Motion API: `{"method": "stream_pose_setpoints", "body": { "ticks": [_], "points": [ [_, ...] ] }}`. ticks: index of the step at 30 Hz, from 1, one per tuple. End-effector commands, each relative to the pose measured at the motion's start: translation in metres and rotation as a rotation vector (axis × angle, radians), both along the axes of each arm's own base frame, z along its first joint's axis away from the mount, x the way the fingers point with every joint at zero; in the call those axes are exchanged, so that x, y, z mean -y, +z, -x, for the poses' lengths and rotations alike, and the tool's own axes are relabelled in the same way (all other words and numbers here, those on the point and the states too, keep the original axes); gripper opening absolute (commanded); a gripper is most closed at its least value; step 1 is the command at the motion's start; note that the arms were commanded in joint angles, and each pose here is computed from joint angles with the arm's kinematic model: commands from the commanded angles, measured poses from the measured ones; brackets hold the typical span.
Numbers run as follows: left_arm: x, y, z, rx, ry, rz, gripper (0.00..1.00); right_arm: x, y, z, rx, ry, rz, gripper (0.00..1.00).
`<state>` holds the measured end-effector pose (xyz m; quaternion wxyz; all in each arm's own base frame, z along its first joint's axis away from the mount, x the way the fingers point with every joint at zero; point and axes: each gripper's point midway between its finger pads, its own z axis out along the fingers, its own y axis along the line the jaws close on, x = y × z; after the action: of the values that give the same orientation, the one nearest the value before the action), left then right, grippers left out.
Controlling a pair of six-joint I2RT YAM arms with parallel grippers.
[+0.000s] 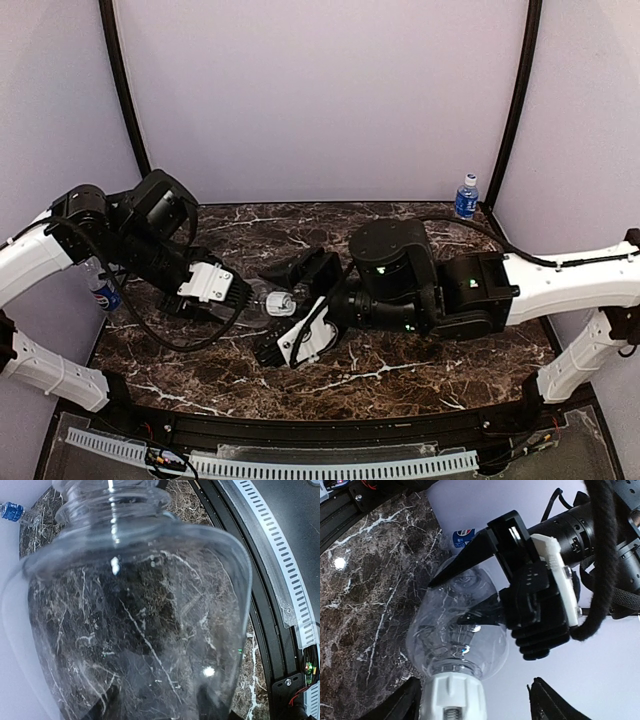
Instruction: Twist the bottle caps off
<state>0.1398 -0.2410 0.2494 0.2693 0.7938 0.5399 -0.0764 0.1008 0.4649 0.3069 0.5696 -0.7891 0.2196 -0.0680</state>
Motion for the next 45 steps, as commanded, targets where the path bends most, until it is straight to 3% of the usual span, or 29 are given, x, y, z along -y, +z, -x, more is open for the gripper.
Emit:
{"method": "stream_pose_setpoints", "body": {
  "ticks": [1,2,4,12,17,19,21,25,28,37,45],
  "points": [
    [0.004,0.010,-0.003,0.024,0.017,0.042,0.40,0.001,0.051,-0.005,-0.015,-0.056,-0.214,0.89],
    [0.003,0.010,-0.009,0.049,0.039,0.036,0.40,0.005,0.057,-0.006,-0.055,-0.072,-0.250,0.97],
    [0.002,0.012,-0.024,0.116,0.088,0.041,0.40,0.013,0.069,-0.008,-0.169,-0.097,-0.326,0.99],
    [0.007,0.056,-0.107,0.544,0.357,0.166,0.40,0.050,0.086,-0.017,-1.046,-0.037,-0.485,0.99],
    [-0.004,0.065,-0.136,0.798,0.411,0.112,0.40,0.059,0.097,-0.094,-1.589,-0.313,-0.761,0.94],
    [-0.006,0.071,-0.143,0.879,0.425,0.107,0.40,0.058,0.086,-0.113,-1.802,-0.405,-0.808,0.89],
    [-0.007,0.076,-0.148,0.937,0.436,0.107,0.40,0.050,0.077,-0.120,-1.922,-0.431,-0.798,0.88],
    [-0.007,0.075,-0.149,0.973,0.426,0.098,0.40,0.030,0.067,-0.123,-1.986,-0.431,-0.742,0.92],
    [-0.007,0.073,-0.148,0.971,0.419,0.097,0.40,0.020,0.064,-0.125,-1.988,-0.397,-0.726,0.88],
    [-0.007,0.068,-0.146,0.960,0.405,0.097,0.40,0.014,0.054,-0.127,-1.994,-0.380,-0.719,0.44],
    [-0.005,0.069,-0.144,0.957,0.396,0.101,0.40,0.011,0.046,-0.134,-2.000,-0.416,-0.719,0.27]
  ]
}}
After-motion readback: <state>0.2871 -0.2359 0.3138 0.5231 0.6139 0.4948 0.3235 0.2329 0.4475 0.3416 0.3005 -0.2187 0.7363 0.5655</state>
